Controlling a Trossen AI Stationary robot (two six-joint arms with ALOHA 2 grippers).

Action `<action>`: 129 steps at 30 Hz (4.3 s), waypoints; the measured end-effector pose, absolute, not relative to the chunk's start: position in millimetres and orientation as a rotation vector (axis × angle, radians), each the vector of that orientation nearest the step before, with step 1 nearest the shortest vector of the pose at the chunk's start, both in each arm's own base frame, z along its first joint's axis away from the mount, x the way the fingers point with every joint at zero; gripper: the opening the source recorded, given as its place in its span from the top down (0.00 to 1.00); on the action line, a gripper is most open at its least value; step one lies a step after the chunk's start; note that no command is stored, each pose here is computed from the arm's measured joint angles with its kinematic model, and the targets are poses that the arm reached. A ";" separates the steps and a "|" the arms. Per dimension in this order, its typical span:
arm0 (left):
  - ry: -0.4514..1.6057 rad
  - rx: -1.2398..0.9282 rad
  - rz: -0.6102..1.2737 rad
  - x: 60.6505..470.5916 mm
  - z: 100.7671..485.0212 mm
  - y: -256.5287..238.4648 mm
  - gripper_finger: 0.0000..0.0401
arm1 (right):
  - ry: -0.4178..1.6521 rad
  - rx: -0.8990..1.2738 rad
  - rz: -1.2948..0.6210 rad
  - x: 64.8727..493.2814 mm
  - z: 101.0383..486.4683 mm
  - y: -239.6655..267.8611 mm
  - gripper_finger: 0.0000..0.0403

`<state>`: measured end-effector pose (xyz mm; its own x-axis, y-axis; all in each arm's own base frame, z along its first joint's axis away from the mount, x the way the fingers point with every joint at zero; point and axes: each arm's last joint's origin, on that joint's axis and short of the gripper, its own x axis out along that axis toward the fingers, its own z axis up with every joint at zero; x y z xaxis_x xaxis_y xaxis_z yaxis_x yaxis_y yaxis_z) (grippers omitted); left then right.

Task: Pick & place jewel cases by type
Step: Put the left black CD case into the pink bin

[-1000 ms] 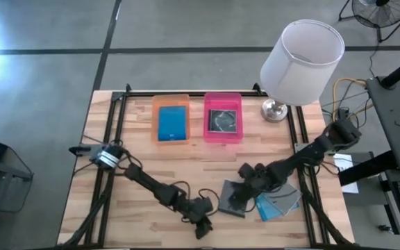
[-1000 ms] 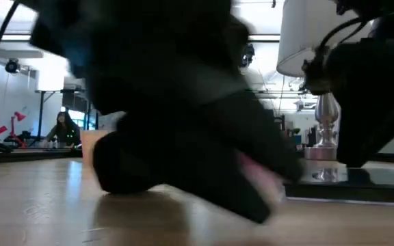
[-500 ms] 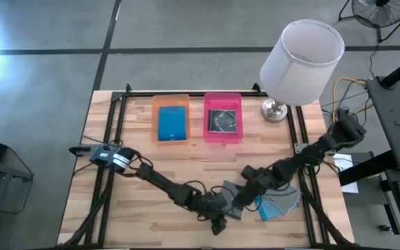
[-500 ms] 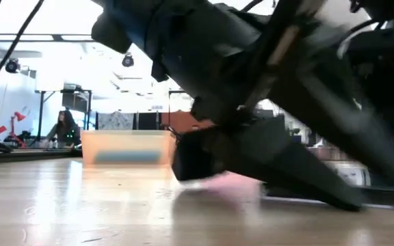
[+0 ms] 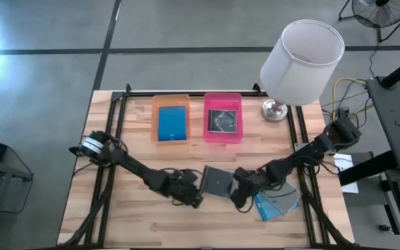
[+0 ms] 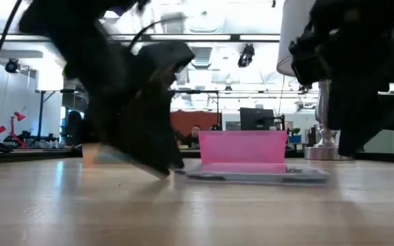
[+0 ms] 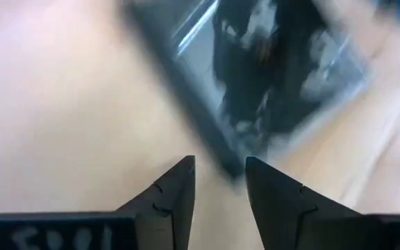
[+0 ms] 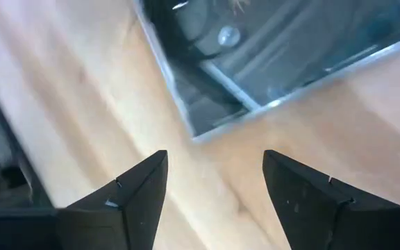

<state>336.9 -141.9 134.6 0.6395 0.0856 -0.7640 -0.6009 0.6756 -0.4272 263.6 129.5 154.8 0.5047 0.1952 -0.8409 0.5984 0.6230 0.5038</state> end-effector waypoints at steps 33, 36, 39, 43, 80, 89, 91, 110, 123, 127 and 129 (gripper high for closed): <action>0.855 -1.344 0.284 340.3 110.5 -39.8 0.52 | 0.802 1.304 -0.672 282.7 139.1 111.6 0.44; 0.873 -1.332 0.287 348.4 105.8 -38.8 0.50 | 0.805 1.306 -0.675 282.3 138.7 111.5 0.44; 0.917 -1.286 0.280 352.5 105.3 -39.1 0.50 | 0.816 1.313 -0.672 281.6 137.9 111.6 0.44; 0.961 -1.227 0.253 352.3 106.6 -38.4 0.50 | 0.819 1.318 -0.675 280.9 137.4 111.4 0.44; 0.612 -1.263 -0.226 362.7 182.3 -86.6 0.50 | 1.038 1.195 -0.510 275.4 119.8 127.7 0.44; 0.481 -1.301 -0.286 374.5 184.8 -97.7 0.50 | 0.968 1.179 -0.471 279.4 121.1 128.8 0.44; 0.459 -1.293 -0.308 380.8 189.3 -99.6 0.50 | 0.945 1.179 -0.445 281.8 122.3 129.3 0.44; 0.347 -1.126 -0.337 396.8 203.3 -102.8 0.50 | 0.901 1.154 -0.416 273.3 121.4 147.5 0.44; 0.374 -1.064 -0.226 395.9 191.0 -97.9 0.50 | 0.652 1.126 -0.412 241.1 152.4 188.6 0.44; 0.354 -1.068 -0.221 399.2 190.8 -95.7 0.50 | 0.645 1.124 -0.533 229.4 158.2 185.0 0.44; 0.357 -1.067 -0.223 401.6 189.5 -96.3 0.50 | 0.726 1.121 -0.612 223.0 153.6 180.7 0.44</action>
<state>401.6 -96.3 189.5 0.9206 -0.3477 -0.1776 0.0064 0.4682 -0.8836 223.0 180.7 153.6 0.6245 -0.0758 -0.7773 0.7534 0.3209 0.5740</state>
